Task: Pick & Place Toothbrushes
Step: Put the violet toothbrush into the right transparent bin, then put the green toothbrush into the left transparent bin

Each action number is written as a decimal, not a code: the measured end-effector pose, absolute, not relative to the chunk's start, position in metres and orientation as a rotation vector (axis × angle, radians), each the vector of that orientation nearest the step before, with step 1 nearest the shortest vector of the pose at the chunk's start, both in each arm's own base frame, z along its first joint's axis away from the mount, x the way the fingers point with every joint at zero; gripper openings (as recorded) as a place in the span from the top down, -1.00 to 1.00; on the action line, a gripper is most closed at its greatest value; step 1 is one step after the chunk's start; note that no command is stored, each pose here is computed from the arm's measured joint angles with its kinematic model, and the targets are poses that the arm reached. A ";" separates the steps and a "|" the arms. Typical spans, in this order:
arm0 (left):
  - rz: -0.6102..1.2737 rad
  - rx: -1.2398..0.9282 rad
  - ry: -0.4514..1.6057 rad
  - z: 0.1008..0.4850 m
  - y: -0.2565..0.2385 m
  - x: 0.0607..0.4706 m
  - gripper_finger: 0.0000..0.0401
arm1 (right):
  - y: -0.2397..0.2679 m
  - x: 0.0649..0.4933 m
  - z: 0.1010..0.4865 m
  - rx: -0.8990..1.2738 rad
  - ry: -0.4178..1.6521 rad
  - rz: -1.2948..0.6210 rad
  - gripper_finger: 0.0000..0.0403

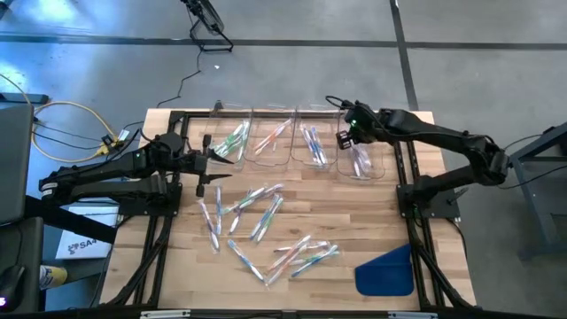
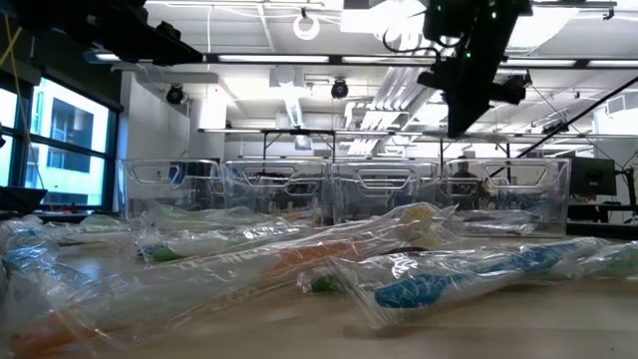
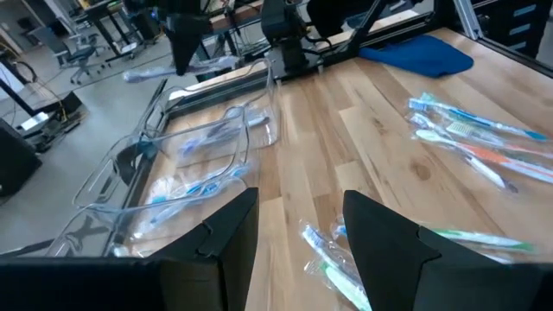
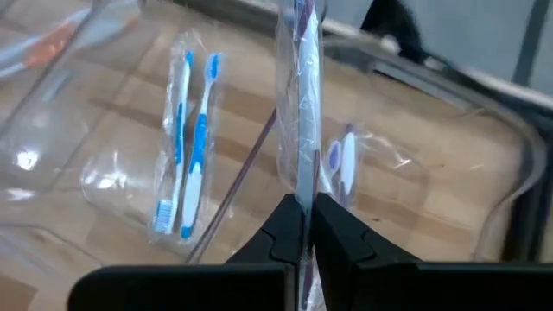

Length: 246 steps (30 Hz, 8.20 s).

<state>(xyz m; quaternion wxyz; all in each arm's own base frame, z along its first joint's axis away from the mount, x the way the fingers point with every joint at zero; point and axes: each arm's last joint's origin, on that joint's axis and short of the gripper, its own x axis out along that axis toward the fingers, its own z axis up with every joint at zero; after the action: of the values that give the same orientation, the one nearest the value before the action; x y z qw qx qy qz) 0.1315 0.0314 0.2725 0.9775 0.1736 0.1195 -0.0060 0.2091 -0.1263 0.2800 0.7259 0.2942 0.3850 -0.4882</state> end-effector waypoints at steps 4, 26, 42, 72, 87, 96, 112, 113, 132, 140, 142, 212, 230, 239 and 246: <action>-0.010 0.350 0.241 0.273 0.032 0.131 0.17 | -0.134 0.202 0.256 0.692 0.875 -1.060 0.95; 0.071 0.360 0.261 0.272 0.034 0.131 0.17 | -0.157 0.176 0.201 0.764 0.910 -1.024 0.95; 0.073 0.360 0.262 0.272 0.034 0.131 0.17 | -0.170 0.186 0.177 0.797 0.972 -0.959 0.95; 0.069 0.360 0.261 0.272 0.034 0.131 0.17 | -0.163 0.184 0.291 0.752 0.717 -0.711 0.37; 0.070 0.383 0.264 0.272 0.034 0.131 0.17 | -0.106 0.196 0.329 0.683 0.616 -0.159 0.73; 0.070 0.383 0.263 0.272 0.034 0.131 0.17 | -0.084 0.213 0.325 0.531 0.665 -0.256 0.86; 0.068 0.391 0.264 0.272 0.034 0.131 0.17 | -0.070 0.225 0.332 0.552 0.554 -0.325 0.87; 0.068 0.390 0.264 0.272 0.034 0.131 0.17 | -0.070 0.226 0.334 0.519 0.539 -0.313 0.87; 0.068 0.332 0.279 0.271 0.034 0.131 0.17 | 0.004 0.248 0.334 0.375 0.500 -0.251 0.87; 0.064 0.295 0.285 0.270 0.033 0.131 0.17 | 0.025 0.261 0.327 0.278 0.443 -0.389 0.87; 0.063 0.276 0.300 0.268 0.033 0.130 0.17 | 0.027 0.266 0.325 0.271 0.437 -0.396 0.87; -0.126 0.316 0.929 0.213 -0.025 0.162 0.17 | 0.028 0.294 0.296 0.210 0.498 -0.466 0.87; -0.121 0.304 0.910 0.211 -0.027 0.170 0.17 | 0.028 0.294 0.295 0.209 0.501 -0.466 0.87; -0.165 0.278 0.920 0.210 -0.028 0.169 0.17 | 0.028 0.294 0.295 0.209 0.501 -0.466 0.87; -0.154 0.221 0.947 0.200 -0.028 0.166 0.17 | 0.028 0.294 0.295 0.209 0.501 -0.466 0.87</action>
<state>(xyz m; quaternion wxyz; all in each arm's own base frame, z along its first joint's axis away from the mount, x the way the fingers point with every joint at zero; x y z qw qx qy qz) 0.1661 -0.0278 0.1998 0.8812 0.1059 0.4548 -0.0741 0.2936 0.0276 0.2953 0.9367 0.1021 0.2454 -0.2281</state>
